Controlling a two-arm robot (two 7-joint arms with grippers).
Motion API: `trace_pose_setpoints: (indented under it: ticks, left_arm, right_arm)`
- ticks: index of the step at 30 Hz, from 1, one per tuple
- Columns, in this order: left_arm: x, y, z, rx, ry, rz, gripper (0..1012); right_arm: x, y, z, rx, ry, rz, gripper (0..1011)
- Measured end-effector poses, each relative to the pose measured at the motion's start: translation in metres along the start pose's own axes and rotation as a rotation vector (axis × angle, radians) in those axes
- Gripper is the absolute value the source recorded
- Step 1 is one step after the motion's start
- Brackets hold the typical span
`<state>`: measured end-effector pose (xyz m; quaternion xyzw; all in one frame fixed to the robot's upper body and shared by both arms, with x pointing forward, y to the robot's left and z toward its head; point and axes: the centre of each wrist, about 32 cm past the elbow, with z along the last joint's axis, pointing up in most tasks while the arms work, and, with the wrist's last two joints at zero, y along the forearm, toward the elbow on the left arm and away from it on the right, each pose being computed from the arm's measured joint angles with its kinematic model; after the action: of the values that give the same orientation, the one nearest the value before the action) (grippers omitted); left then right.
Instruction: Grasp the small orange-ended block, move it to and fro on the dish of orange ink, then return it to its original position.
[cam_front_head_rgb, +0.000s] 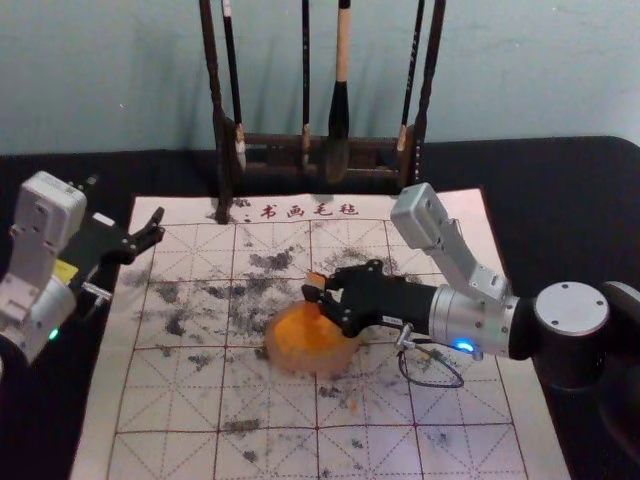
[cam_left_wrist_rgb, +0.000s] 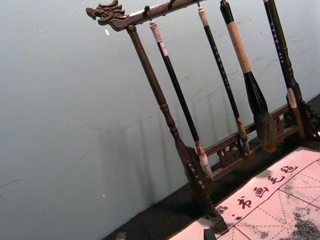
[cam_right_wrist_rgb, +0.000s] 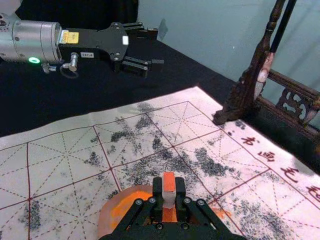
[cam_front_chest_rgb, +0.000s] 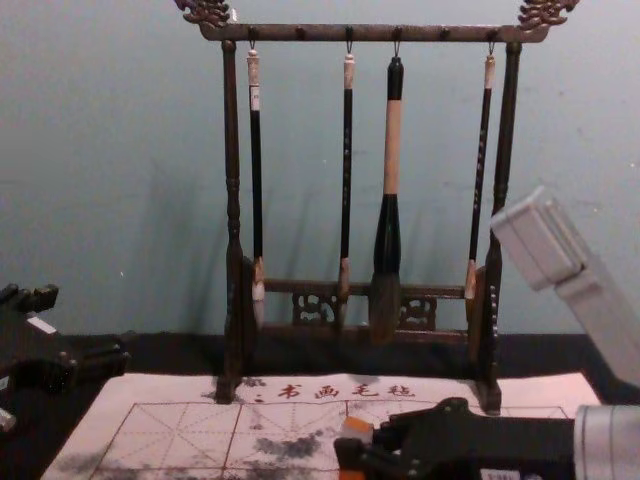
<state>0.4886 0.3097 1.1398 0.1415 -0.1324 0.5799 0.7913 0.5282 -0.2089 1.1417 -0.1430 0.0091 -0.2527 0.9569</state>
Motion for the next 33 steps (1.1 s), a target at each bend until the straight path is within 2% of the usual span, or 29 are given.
trace_pose_setpoints:
  ticks: [17,33]
  left_arm:
    - [0.0,0.0,0.0,0.0,0.0,0.0,1001]
    - [0.0,0.0,0.0,0.0,0.0,0.0,1001]
  right_arm:
    - [-0.002,-0.019,-0.002,-0.005,-0.004,-0.012,133]
    - [-0.012,-0.028,-0.005,-0.003,0.006,0.023,133]
